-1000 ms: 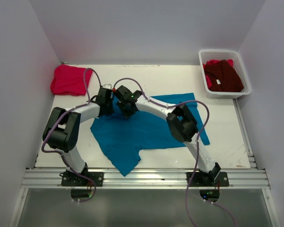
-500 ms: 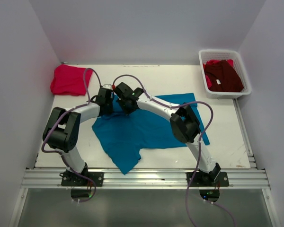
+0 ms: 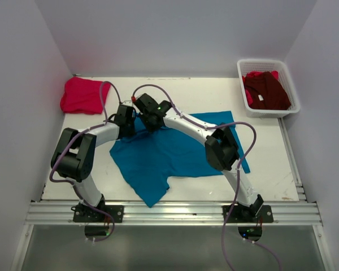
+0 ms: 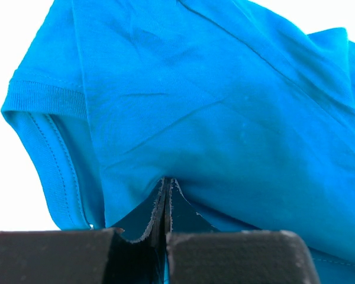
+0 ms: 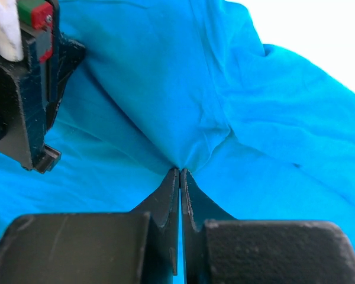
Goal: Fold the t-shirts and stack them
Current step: Fold the tshirt
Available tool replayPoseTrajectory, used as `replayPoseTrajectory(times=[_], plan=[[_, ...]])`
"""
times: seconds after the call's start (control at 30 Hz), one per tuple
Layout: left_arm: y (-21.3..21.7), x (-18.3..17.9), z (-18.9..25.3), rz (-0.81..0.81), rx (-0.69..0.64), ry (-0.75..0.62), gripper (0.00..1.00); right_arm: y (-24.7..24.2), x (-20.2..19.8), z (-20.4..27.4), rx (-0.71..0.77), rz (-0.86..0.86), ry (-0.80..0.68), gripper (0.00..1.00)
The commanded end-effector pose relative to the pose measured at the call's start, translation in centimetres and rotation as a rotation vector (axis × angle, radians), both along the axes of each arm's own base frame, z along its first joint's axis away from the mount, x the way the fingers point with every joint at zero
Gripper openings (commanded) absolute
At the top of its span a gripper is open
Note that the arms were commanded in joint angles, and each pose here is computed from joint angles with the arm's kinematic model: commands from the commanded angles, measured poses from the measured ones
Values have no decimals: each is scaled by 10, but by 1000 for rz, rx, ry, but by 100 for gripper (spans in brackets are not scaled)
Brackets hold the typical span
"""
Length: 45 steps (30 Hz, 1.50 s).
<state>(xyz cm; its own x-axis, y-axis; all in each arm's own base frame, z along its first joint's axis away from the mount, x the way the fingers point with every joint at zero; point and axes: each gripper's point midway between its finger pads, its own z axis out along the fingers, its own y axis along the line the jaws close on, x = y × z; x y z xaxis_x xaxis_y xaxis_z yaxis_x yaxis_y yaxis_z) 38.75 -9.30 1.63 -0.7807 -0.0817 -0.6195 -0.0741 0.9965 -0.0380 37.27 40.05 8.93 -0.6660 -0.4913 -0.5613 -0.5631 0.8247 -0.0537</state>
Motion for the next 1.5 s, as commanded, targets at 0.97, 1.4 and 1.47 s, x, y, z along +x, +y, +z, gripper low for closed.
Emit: replayPoseTrajectory(times=[0.97,1.4,1.47], plan=[[11,-12,-13,20,47,55,0,-97,27,69,-138,-299,-201,42],[46,-4,52,183,24,-87,0,-242,51,44,-115,-629,-142,0],[63,-4,60,223,42,-93,0,-248,51,44,-113,-639,-142,0]])
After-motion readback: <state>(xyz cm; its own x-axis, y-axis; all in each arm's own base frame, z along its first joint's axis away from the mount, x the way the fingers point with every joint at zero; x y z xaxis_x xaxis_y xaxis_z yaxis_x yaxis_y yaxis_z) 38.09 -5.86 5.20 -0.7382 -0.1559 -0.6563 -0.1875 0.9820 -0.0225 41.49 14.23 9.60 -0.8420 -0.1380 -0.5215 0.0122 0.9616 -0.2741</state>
